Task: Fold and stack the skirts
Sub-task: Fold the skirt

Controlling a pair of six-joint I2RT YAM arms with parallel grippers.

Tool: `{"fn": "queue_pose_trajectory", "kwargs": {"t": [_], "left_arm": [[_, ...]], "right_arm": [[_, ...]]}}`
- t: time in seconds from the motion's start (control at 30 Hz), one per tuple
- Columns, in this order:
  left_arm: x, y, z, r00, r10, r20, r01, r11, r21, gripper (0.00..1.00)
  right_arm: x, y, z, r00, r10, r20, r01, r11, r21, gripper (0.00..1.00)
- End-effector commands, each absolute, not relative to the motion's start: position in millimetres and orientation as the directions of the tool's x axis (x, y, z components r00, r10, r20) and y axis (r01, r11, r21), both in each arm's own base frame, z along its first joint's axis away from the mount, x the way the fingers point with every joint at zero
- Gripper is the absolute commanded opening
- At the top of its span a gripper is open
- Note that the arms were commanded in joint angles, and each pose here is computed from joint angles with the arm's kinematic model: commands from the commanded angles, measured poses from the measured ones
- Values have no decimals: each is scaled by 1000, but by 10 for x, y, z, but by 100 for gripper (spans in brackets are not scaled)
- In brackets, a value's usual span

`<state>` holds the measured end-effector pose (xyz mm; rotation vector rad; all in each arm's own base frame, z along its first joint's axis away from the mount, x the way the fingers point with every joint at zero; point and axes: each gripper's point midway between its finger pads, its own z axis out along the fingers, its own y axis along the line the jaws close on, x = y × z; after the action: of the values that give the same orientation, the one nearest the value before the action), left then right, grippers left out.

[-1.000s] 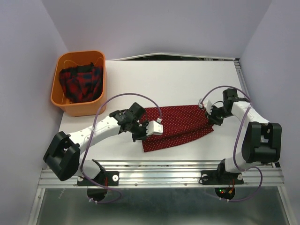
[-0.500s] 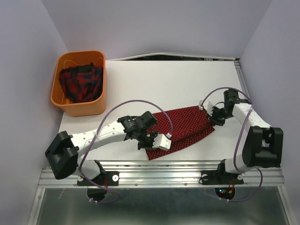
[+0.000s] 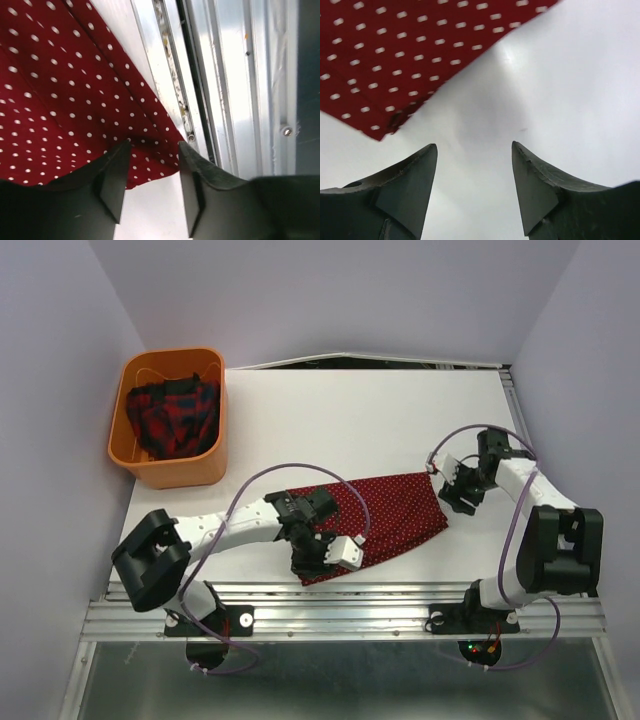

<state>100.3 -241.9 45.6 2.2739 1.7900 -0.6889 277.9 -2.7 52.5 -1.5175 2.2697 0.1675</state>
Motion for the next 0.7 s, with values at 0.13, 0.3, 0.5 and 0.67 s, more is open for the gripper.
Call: {"fn": "queue_pose_trajectory", "kwargs": {"t": [0.13, 0.3, 0.5, 0.67], "left_arm": [[1021, -2729, 1387, 155, 727, -669, 959, -273, -75, 56], [1818, -2567, 1593, -109, 694, -711, 993, 46, -107, 52], [2883, -2255, 1522, -352, 638, -685, 900, 433, -60, 51], [3231, -2054, 1229, -448, 688, -571, 852, 523, -38, 51]], "right_arm": [[3907, 12, 1435, -384, -727, -568, -778, 587, -225, 64], [3885, 534, 1497, -348, -716, -606, -842, 523, -135, 58], [3434, 861, 982, -254, -827, -502, -912, 377, -160, 49], [2849, 879, 492, -172, -912, -372, -961, 239, -141, 46]]}}
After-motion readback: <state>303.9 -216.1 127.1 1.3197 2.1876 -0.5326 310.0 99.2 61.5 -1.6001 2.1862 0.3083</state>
